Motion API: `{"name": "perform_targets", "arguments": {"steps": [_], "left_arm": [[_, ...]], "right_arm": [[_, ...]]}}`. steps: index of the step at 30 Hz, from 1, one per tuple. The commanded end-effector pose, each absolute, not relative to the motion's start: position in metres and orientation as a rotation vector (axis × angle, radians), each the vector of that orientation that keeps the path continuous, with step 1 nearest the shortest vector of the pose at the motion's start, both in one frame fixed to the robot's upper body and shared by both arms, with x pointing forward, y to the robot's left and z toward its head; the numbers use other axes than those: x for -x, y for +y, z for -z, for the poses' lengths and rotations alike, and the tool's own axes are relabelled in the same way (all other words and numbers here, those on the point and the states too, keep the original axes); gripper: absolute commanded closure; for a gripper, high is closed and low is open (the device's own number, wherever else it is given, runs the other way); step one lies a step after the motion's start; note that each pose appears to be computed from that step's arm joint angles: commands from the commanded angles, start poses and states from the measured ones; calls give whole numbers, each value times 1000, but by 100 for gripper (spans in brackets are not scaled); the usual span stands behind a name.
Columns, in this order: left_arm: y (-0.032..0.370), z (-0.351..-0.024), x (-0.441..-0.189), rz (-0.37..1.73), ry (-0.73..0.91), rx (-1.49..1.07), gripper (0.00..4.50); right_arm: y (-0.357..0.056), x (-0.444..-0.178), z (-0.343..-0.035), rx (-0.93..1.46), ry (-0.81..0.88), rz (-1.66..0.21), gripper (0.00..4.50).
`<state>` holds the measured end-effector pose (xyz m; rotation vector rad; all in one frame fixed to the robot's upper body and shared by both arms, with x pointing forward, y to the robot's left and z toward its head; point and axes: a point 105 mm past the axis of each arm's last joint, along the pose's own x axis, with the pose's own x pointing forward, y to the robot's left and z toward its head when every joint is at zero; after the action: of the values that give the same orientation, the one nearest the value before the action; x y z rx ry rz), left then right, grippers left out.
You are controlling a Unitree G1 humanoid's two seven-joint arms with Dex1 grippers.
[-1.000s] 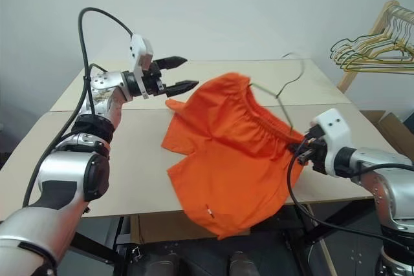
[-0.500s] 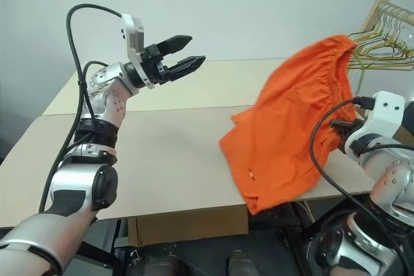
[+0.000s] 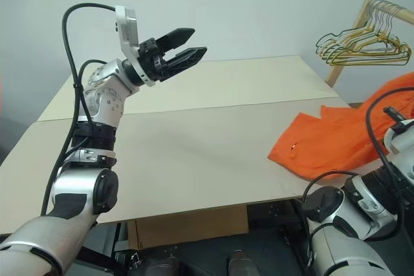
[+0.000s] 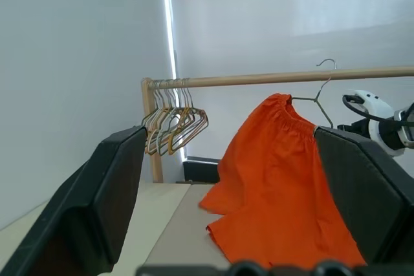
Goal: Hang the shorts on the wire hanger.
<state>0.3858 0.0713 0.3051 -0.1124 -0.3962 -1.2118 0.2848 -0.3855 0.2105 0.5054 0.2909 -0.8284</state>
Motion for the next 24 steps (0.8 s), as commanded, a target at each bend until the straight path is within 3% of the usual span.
{"name": "perform_targets", "arguments": {"steps": [1,5,24], "left_arm": [[75,-318,-379,1216,-445,112,4],[76,-318,-378,1216,-445,112,4],[75,-316,-378,1227,-443,110,4]], "right_arm": [[-402,-276,-232,-529,194,911,446],[-421,-261,-232,-641,160,997,446],[-474,-226,-258,-723,75,1151,446]]}}
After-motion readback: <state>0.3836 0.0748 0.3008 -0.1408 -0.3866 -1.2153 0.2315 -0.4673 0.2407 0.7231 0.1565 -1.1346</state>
